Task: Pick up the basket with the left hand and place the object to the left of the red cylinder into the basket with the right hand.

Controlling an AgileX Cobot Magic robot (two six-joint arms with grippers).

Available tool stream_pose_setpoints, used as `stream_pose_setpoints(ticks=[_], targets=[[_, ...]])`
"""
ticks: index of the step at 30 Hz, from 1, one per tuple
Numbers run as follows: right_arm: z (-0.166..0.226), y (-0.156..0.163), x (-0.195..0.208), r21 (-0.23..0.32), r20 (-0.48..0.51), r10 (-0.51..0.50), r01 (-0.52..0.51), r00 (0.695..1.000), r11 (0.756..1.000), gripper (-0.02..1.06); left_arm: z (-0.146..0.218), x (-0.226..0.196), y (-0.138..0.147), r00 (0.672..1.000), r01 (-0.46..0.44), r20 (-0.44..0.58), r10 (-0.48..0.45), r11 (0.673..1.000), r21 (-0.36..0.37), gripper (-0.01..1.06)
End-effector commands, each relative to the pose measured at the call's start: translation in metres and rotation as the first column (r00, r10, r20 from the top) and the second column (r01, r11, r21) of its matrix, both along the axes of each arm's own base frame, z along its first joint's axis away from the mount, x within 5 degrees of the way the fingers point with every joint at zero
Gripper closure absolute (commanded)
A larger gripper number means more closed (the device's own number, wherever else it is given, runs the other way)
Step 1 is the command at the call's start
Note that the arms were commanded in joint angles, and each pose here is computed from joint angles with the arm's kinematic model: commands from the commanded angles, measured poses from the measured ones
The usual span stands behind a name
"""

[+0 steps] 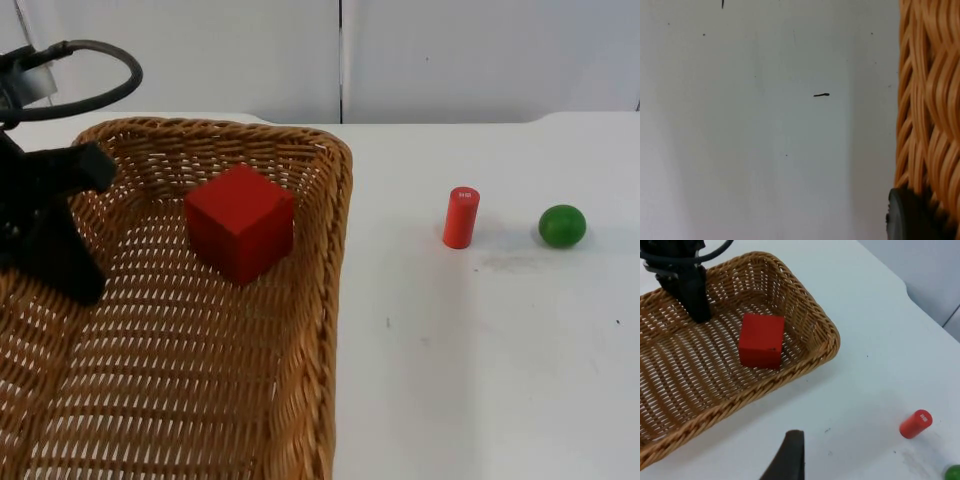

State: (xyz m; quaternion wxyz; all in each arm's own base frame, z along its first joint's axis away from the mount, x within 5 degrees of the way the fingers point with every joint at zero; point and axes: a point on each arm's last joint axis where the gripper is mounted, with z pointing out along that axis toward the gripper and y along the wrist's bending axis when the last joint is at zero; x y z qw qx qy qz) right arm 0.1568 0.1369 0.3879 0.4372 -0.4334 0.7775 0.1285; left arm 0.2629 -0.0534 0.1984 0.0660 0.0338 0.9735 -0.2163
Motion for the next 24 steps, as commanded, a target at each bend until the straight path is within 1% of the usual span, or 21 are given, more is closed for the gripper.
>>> stream_pose_setpoints(ticks=[1,5,8,10,15,18,24], targets=[[-0.001,-0.002,0.000,0.000,-0.007,-0.010,0.010,1.000,1.000,0.20,0.004,0.001,-0.001,0.999,-0.015,0.031,0.015,1.000,-0.016,1.05],[-0.001,-0.002,-0.001,0.003,-0.012,-0.010,0.010,1.000,1.000,0.20,0.002,0.006,0.000,0.998,-0.032,0.055,0.032,0.999,-0.005,1.05],[-0.001,-0.002,-0.001,0.003,-0.018,-0.011,0.011,1.000,1.000,0.20,-0.007,0.009,0.001,0.999,-0.025,0.040,0.025,1.000,0.003,1.05],[-0.001,-0.002,-0.001,0.015,-0.033,-0.024,0.024,0.999,1.000,0.20,-0.017,0.013,0.001,1.000,-0.017,0.019,0.017,1.000,0.010,1.05],[-0.002,-0.002,-0.001,0.014,-0.038,-0.026,0.027,0.999,1.000,0.20,-0.041,0.023,0.002,1.000,-0.028,0.002,0.028,0.999,0.034,1.05],[-0.002,-0.002,-0.001,0.013,-0.040,-0.026,0.027,0.999,1.000,0.20,-0.056,0.035,0.001,1.000,0.009,-0.028,-0.008,0.999,0.041,1.05],[-0.004,-0.002,-0.001,0.007,-0.044,-0.026,0.027,0.999,1.000,0.20,-0.070,0.054,0.000,0.998,0.029,-0.050,-0.027,0.999,0.040,1.05]])
